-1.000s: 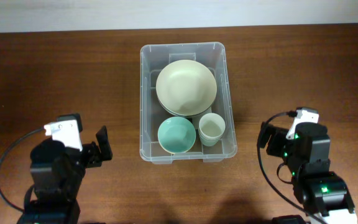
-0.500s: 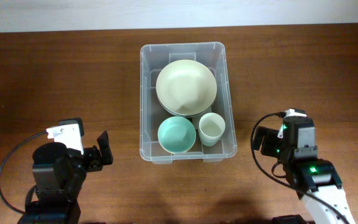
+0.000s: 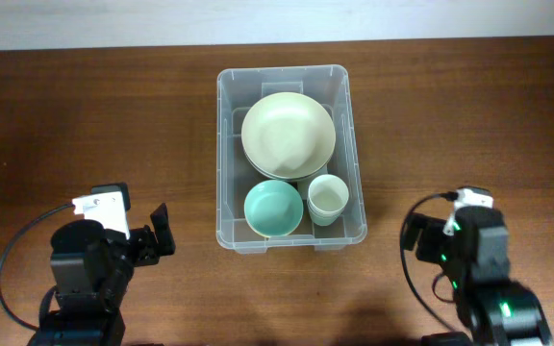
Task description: Pack container
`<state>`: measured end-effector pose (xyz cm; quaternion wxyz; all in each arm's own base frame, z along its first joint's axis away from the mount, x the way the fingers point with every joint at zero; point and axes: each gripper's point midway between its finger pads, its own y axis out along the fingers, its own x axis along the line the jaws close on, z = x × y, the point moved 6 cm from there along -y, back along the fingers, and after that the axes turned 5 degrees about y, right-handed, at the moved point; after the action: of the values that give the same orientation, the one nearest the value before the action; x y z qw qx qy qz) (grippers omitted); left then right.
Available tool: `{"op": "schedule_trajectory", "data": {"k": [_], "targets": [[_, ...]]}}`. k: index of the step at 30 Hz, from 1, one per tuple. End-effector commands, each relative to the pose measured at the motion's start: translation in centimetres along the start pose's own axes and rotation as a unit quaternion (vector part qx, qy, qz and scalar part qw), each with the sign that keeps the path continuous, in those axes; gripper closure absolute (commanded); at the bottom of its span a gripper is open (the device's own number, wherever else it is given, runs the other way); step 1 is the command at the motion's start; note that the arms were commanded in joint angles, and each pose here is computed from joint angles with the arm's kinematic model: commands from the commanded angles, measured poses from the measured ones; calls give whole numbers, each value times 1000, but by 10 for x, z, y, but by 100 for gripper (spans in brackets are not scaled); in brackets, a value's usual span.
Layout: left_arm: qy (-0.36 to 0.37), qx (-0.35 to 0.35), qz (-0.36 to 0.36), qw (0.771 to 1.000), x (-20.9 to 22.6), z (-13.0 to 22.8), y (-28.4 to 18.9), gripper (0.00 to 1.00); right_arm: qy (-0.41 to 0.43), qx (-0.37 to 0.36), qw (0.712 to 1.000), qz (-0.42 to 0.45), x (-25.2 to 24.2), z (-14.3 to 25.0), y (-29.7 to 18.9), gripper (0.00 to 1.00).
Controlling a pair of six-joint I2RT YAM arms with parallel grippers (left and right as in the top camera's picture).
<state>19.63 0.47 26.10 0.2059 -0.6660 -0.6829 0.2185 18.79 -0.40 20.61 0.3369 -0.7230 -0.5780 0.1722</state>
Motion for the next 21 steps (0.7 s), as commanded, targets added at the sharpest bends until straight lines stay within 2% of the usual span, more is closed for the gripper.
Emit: {"op": "schedule_trajectory", "data": {"k": [1, 5, 10, 15, 21], "targets": [[7, 2, -2, 1000, 1, 2, 1, 0, -40, -73, 996, -4, -8, 1, -23, 1], [7, 2, -2, 1000, 1, 2, 1, 0, -42, -119, 992, -19, -14, 16, -31, 1], [7, 2, -2, 1000, 1, 2, 1, 0, -32, -189, 979, -71, -8, 29, -13, 1], [7, 2, -2, 1000, 1, 2, 1, 0, -20, -294, 948, -122, 2, 20, -2, 1], [7, 2, -2, 1000, 1, 2, 1, 0, -30, -406, 903, -136, 5, 6, -3, 1]]}}
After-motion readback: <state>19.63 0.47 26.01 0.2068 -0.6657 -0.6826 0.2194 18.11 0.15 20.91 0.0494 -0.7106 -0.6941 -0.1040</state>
